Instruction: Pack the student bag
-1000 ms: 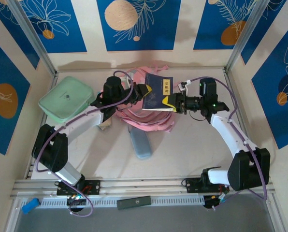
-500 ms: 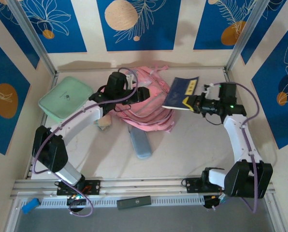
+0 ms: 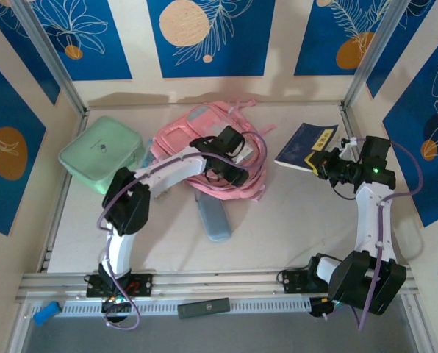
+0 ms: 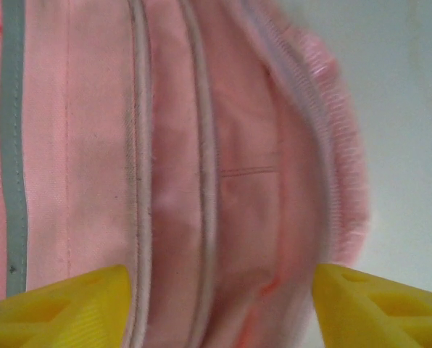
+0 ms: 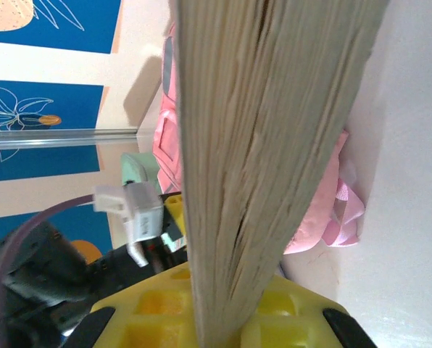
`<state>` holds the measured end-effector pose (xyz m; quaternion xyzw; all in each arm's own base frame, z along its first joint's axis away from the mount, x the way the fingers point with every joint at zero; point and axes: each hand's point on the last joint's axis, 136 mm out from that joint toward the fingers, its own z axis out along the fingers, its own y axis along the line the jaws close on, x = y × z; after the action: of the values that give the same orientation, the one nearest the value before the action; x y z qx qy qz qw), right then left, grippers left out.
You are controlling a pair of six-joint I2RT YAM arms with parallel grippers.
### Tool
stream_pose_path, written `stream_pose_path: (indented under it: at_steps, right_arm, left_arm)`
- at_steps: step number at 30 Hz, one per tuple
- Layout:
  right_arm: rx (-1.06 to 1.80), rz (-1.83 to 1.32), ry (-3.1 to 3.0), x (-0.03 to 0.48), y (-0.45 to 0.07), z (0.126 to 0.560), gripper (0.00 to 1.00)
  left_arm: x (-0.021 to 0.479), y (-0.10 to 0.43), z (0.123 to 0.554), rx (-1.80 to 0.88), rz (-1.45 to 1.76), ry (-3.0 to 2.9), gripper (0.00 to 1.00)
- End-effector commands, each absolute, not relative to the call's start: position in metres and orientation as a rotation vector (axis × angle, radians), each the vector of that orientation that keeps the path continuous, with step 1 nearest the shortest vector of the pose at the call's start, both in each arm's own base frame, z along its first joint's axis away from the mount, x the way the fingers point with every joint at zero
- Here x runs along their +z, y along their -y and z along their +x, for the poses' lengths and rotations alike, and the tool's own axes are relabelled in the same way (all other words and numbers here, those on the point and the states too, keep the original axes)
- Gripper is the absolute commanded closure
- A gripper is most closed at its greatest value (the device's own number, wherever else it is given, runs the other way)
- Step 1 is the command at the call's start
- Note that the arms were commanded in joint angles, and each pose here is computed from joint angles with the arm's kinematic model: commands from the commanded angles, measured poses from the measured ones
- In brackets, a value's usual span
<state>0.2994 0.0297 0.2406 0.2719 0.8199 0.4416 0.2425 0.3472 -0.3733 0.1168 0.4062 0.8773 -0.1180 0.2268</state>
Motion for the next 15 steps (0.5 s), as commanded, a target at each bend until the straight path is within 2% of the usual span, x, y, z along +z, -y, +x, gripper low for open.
stream_pose_path:
  at_steps: [1, 7, 10, 12, 15]
  right_arm:
    - [1.260, 0.695, -2.227, 0.248, -0.036, 0.294, 1.00]
    - [1.269, 0.700, -2.224, 0.249, -0.036, 0.293, 1.00]
    - [1.277, 0.701, -2.222, 0.249, -0.037, 0.293, 1.00]
    - [1.278, 0.698, -2.218, 0.251, -0.036, 0.294, 1.00]
    - [1.282, 0.702, -2.215, 0.251, -0.036, 0.295, 1.00]
  left_arm:
    - [0.118, 0.379, 0.380, -0.123, 1.254, -2.254, 0.28]
    - [0.092, 0.383, 0.414, 0.052, 1.291, -2.275, 0.28]
    - [0.085, 0.385, 0.422, 0.060, 1.272, -2.281, 0.32]
    - [0.079, 0.385, 0.425, 0.040, 1.274, -2.292, 0.35]
    - [0.075, 0.381, 0.432, 0.039, 1.258, -2.314, 0.48]
